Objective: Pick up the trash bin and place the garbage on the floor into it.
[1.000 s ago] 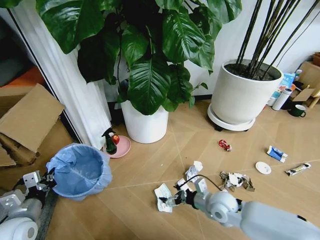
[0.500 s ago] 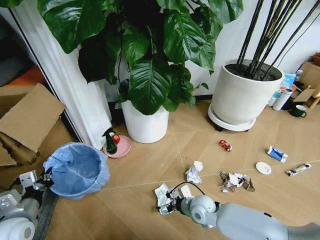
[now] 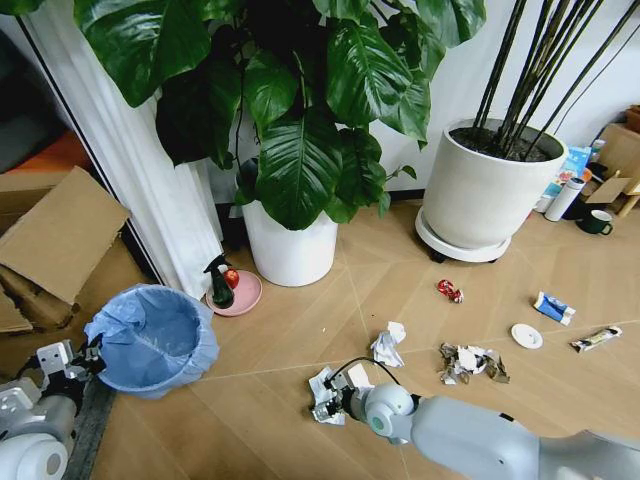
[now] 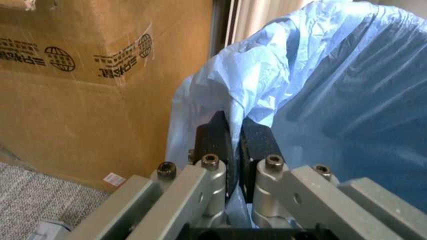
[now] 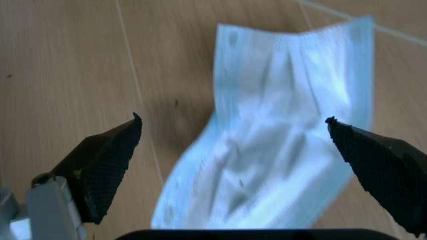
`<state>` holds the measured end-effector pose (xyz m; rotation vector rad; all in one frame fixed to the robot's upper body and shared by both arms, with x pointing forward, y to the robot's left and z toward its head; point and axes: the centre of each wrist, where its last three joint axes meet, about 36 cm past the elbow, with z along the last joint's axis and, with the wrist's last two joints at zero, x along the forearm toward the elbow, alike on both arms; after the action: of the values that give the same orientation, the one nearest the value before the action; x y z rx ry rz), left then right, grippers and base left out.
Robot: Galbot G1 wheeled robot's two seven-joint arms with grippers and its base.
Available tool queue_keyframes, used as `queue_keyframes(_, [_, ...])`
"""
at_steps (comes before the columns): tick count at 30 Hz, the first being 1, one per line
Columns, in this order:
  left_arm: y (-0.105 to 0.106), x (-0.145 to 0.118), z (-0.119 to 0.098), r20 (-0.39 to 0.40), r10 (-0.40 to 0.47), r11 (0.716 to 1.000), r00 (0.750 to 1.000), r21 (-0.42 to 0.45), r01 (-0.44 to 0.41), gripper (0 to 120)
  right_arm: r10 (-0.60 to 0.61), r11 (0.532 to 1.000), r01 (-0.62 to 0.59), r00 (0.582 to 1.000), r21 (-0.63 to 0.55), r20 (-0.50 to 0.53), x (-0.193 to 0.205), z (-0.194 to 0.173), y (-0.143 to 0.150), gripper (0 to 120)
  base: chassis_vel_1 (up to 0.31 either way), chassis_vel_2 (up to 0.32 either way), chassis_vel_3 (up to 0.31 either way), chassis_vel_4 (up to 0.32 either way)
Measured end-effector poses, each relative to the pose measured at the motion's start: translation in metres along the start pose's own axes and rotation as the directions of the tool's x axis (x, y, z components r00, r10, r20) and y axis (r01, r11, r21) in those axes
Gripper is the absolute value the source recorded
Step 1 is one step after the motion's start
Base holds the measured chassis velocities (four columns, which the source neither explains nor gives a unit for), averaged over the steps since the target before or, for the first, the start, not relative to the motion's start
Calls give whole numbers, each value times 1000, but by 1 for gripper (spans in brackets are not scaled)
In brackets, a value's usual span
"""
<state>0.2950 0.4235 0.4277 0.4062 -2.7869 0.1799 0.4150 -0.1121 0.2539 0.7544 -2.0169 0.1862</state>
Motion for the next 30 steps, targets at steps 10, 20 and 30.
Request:
queue_keyframes(10, [4,-2,1,-2,1,1000,1000,-2,-1,0,31,999,-30,999,33,-19,-35,-23,26,88,0,0,0,0])
queue_keyframes(20, [8,-4,-2,2,0,1000,1000,1,0,0,72,997,-70,996,37,-50,-34,-26,20,53,0,0,0,0])
queue_keyframes(30, [9,-5,-2,0,-1,1000,1000,3,1,0,78,997,-76,996,30,-53,-33,-27,18,19,0,0,0,0])
